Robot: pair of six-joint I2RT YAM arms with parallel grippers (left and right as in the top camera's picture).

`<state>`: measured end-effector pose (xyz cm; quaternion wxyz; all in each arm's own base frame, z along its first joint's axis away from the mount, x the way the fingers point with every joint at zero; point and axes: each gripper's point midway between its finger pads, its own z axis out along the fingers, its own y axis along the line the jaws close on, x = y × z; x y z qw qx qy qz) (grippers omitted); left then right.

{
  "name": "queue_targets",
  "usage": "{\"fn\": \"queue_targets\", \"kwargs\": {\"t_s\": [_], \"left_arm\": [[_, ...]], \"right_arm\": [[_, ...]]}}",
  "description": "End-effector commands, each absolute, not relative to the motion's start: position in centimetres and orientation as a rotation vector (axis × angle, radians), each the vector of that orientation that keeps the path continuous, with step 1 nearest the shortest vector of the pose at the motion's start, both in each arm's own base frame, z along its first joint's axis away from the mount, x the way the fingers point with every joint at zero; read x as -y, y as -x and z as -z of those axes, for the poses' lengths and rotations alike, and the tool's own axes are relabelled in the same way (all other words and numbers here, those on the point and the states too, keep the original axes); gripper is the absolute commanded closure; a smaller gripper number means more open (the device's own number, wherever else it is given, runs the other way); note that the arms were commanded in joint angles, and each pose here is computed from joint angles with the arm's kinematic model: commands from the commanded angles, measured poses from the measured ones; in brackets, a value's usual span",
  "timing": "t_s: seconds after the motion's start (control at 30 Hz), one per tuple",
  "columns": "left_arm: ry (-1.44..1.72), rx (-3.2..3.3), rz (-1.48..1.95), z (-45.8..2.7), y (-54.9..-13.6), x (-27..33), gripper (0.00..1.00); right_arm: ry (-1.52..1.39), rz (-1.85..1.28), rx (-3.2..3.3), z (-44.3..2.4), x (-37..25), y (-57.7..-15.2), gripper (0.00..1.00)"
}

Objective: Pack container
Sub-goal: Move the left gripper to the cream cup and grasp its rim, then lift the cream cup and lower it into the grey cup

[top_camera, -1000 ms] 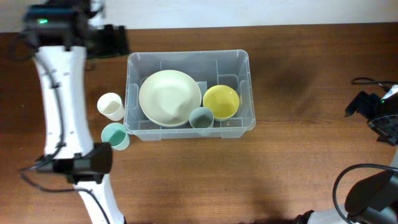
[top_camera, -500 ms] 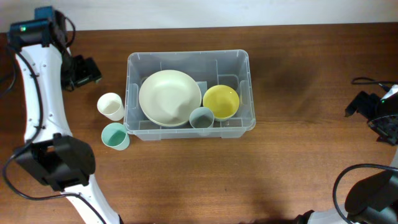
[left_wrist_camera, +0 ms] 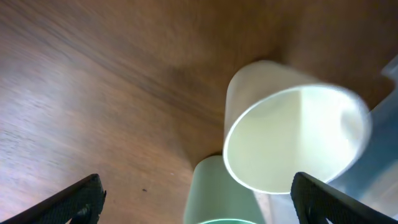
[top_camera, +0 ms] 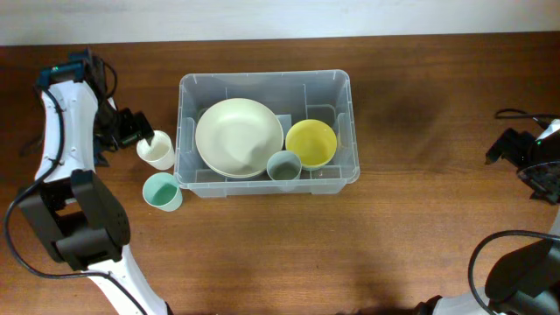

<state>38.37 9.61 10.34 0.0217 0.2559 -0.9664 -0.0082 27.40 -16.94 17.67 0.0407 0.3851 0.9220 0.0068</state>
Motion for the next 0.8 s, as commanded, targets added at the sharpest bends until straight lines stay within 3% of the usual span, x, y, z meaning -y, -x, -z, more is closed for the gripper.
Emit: {"fn": "queue_targets", "kwargs": {"t_s": [0.0, 0.27, 0.33, 0.37, 0.53, 0.77], "left_arm": [[-0.728, 2.96, 0.003, -8.8, -37.3, -9.1, 0.03], [-0.732, 2.972, -0.019, -6.6, -37.6, -8.9, 0.11], [-0.733, 2.972, -0.036, -6.4, -37.6, -8.7, 0.27], [-0.736, 2.976, -0.051, -6.4, -37.8, -8.6, 0.44], [-0.74, 2.991, -0.059, -6.4, -38.2, -8.6, 0.99], [-0.803, 3.16, -0.061, -11.1, -42.4, -10.4, 0.99]], "right_arm": [[-1.167, -0.015, -2.816, -18.0, 16.9, -27.3, 0.01], [-1.167, -0.014, -2.816, -18.0, 17.0, -27.3, 0.01], [-1.167, -0.014, -2.816, -18.0, 17.0, -27.3, 0.01], [-1.167, -0.014, -2.817, -18.0, 16.9, -27.3, 0.01], [-1.167, -0.015, -2.817, -18.0, 16.9, -27.3, 0.01], [-1.167, -0.014, -2.817, -18.0, 17.0, -27.3, 0.01]]}}
